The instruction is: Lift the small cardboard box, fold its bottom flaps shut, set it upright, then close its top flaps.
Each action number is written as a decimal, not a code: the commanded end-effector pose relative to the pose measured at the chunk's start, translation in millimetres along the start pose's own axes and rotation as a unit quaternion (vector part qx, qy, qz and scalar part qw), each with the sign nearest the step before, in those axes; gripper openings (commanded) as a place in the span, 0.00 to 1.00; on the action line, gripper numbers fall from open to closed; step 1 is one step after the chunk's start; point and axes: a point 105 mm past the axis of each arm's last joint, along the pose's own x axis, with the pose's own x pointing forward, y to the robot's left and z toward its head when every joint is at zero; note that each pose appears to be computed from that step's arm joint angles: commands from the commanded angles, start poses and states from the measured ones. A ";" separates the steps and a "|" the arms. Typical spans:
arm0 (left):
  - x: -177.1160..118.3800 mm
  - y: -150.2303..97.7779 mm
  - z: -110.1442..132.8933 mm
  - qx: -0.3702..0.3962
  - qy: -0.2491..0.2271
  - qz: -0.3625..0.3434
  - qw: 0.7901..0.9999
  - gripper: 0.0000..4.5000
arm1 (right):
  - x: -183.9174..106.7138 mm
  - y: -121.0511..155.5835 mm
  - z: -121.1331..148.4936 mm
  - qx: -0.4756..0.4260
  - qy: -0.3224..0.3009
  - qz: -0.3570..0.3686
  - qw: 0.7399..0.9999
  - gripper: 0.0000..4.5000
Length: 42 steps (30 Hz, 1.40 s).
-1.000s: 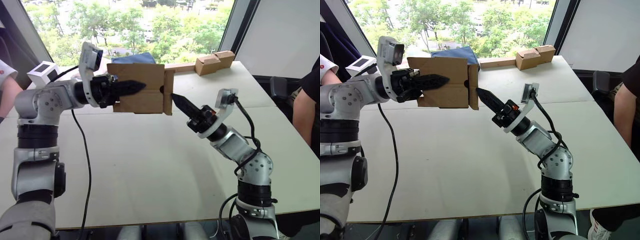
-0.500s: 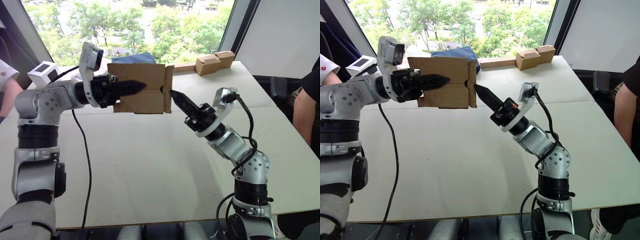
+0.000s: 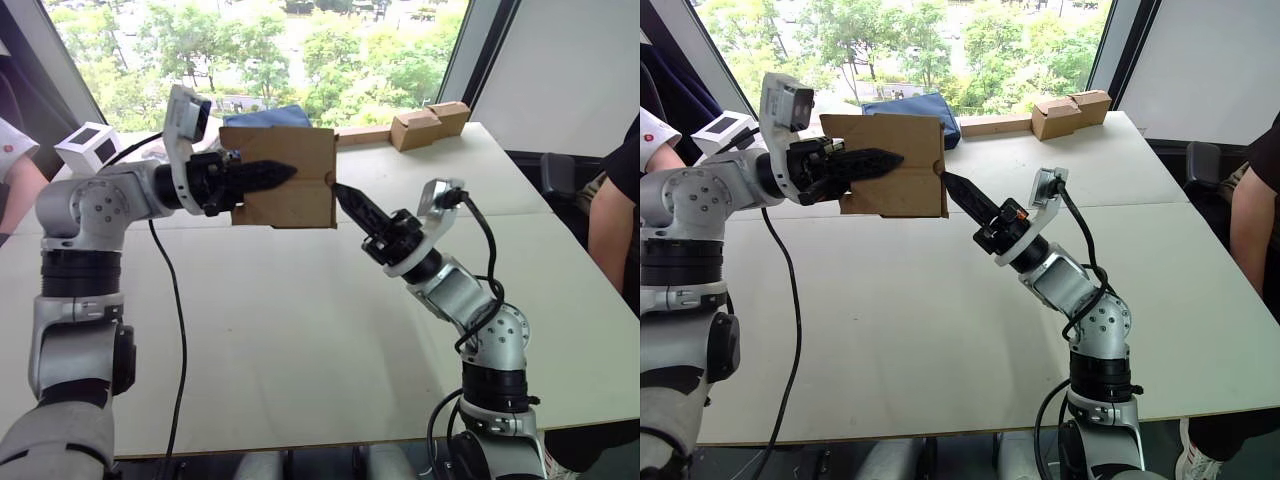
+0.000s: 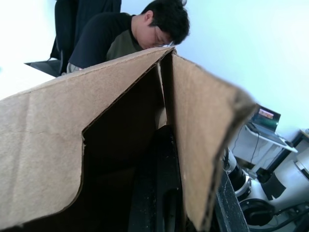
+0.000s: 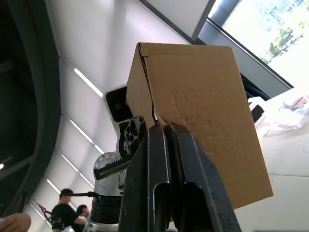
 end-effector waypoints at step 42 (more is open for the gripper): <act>-2.9 -9.8 19.7 0.034 -0.020 -0.007 0.999 0.00 | -15.2 1.0 7.6 0.009 -0.045 0.001 0.999 0.18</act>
